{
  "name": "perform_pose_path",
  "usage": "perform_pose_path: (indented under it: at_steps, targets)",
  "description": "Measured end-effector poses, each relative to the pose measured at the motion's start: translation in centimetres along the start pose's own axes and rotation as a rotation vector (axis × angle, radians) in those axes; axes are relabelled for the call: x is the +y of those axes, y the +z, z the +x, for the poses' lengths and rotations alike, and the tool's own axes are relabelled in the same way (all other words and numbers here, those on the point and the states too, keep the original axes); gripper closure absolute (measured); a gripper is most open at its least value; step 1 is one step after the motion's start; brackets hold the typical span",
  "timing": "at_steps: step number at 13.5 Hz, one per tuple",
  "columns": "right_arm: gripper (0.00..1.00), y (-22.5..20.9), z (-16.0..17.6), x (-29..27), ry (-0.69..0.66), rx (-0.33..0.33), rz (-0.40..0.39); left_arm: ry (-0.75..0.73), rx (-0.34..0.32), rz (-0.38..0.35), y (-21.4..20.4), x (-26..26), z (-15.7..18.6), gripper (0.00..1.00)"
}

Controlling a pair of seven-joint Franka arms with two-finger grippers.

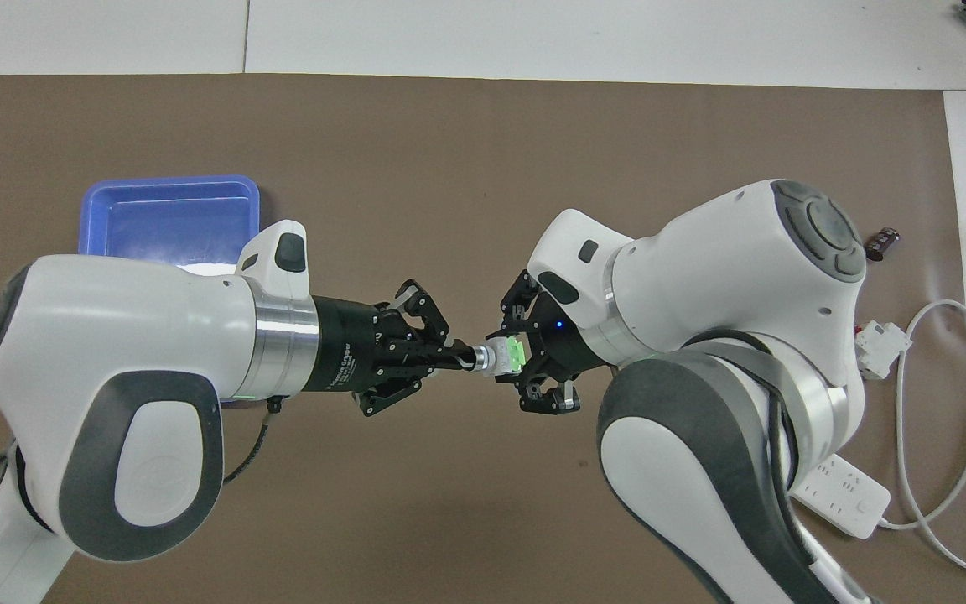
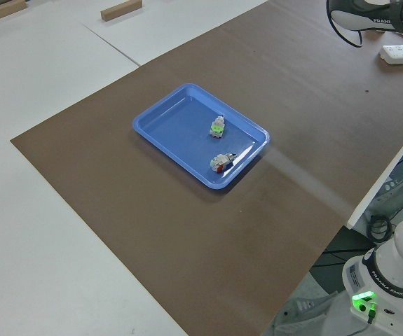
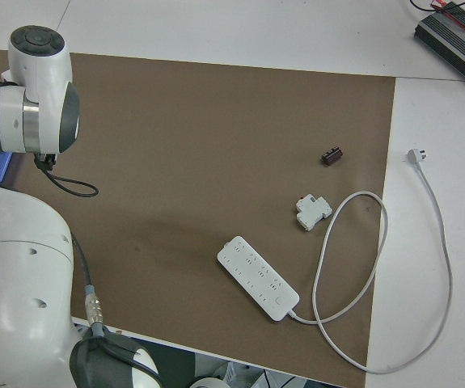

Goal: Turn and place switch with both arms
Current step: 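Open the left gripper and close it on the switch, then carry the switch to the tray with the left gripper while the right gripper withdraws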

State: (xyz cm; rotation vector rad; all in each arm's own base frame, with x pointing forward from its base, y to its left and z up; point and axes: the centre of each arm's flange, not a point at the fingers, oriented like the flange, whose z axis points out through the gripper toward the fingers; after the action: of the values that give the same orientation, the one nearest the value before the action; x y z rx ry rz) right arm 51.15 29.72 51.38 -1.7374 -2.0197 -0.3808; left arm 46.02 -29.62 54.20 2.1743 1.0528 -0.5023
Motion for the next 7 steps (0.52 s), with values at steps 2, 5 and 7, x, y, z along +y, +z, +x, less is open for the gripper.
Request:
perform_pose_path:
  at_steps: [2,5,7]
  targets:
    - [0.58,0.0,0.01,0.0,0.001,0.0,0.0,-0.147,-0.002,0.003,-0.03,-0.03,-0.02,0.9]
    - [0.58,-0.07,0.03,0.02,0.002,0.0,-0.004,-0.375,-0.002,0.005,-0.08,-0.06,0.05,0.9]
    - [0.58,-0.11,0.05,0.05,0.004,0.001,-0.007,-0.5,-0.002,0.006,-0.12,-0.08,0.1,0.9]
